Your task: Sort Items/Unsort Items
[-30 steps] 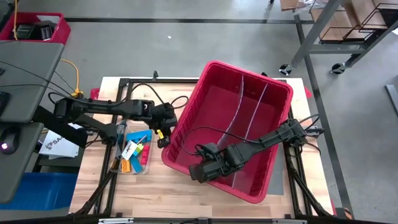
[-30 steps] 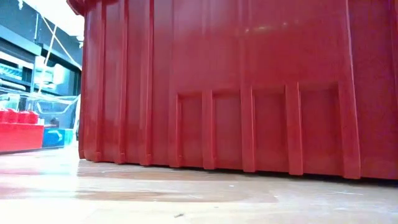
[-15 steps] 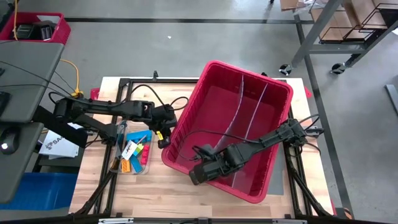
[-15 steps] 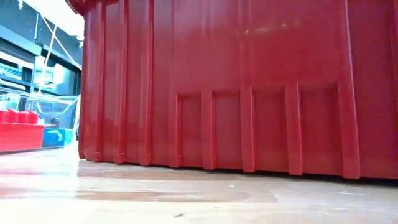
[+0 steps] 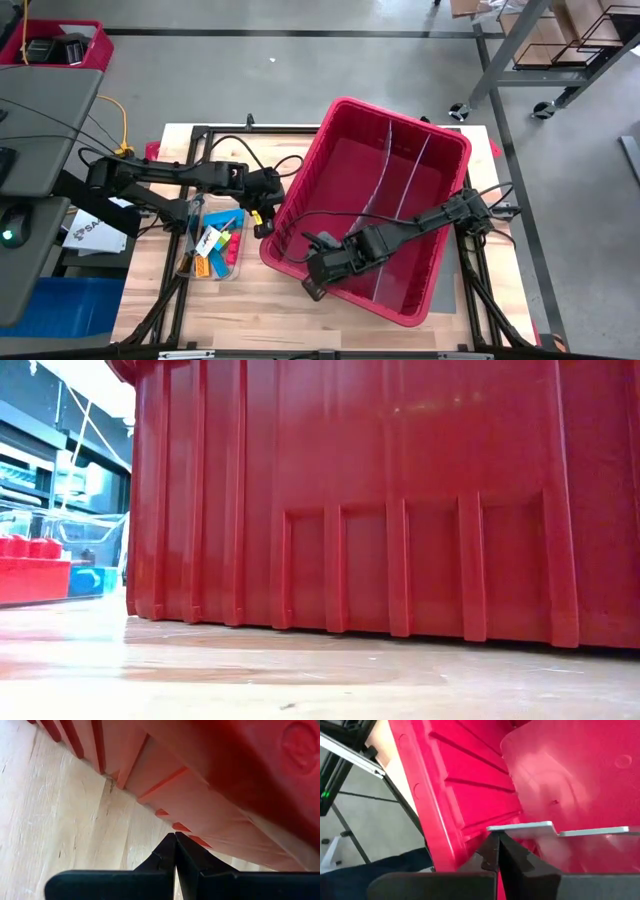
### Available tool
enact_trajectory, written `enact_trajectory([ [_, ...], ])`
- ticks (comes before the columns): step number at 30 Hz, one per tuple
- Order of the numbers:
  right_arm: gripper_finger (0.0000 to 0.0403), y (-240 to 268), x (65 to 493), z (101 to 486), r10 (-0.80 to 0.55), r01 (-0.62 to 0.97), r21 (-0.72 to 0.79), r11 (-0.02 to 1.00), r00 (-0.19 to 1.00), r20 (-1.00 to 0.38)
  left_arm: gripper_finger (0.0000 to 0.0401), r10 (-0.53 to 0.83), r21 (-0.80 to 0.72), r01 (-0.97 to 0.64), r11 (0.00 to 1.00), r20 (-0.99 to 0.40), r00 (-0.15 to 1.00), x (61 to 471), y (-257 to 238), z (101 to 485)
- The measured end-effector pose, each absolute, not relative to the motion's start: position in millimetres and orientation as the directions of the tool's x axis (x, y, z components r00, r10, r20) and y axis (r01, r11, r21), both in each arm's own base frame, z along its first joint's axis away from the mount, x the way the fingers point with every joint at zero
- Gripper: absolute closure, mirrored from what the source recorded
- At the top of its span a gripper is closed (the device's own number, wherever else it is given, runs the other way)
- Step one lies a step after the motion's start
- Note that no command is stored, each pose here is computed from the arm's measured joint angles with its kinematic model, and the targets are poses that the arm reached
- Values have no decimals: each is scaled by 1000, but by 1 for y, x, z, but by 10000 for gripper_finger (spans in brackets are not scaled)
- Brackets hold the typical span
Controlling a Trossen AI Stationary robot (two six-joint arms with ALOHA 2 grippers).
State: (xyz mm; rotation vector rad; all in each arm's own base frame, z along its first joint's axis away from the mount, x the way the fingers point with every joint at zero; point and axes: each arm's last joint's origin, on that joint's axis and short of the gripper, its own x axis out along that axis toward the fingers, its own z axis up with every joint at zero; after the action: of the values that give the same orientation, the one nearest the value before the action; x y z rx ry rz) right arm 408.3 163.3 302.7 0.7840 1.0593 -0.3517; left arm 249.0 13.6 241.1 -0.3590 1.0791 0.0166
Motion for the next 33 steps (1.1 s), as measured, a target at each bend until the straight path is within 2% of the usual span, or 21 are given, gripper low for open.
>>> enact_trajectory([
  [6, 403, 164, 411, 304, 106, 536, 401, 743, 497, -861, 401, -160, -278, -187, 942, -864, 478, 249, 14, 241],
  [12, 403, 164, 405, 316, 152, 395, 385, 834, 505, -849, 401, -161, -278, -185, 943, -864, 478, 249, 14, 241],
  [16, 403, 165, 401, 333, 177, 232, 342, 910, 530, -830, 401, -161, -272, -171, 947, -862, 480, 249, 14, 241],
  [20, 403, 164, 394, 348, 238, 177, 367, 913, 498, -834, 401, -161, -272, -171, 947, -863, 478, 249, 14, 241],
  [23, 403, 159, 382, 364, 221, 280, 374, 884, 453, -864, 401, -162, -272, -171, 947, -864, 476, 249, 14, 241],
  [26, 403, 148, 357, 383, 51, 513, 245, 822, 364, -930, 401, -161, -275, -178, 945, -864, 477, 249, 14, 241],
  [28, 403, 141, 345, 389, -21, 636, 227, 738, 357, -934, 401, -161, -275, -178, 945, -863, 478, 249, 14, 241],
  [33, 403, 114, 317, 380, -58, 862, 216, 459, 272, -961, 401, -159, -274, -178, 945, -862, 481, 249, 14, 242],
])
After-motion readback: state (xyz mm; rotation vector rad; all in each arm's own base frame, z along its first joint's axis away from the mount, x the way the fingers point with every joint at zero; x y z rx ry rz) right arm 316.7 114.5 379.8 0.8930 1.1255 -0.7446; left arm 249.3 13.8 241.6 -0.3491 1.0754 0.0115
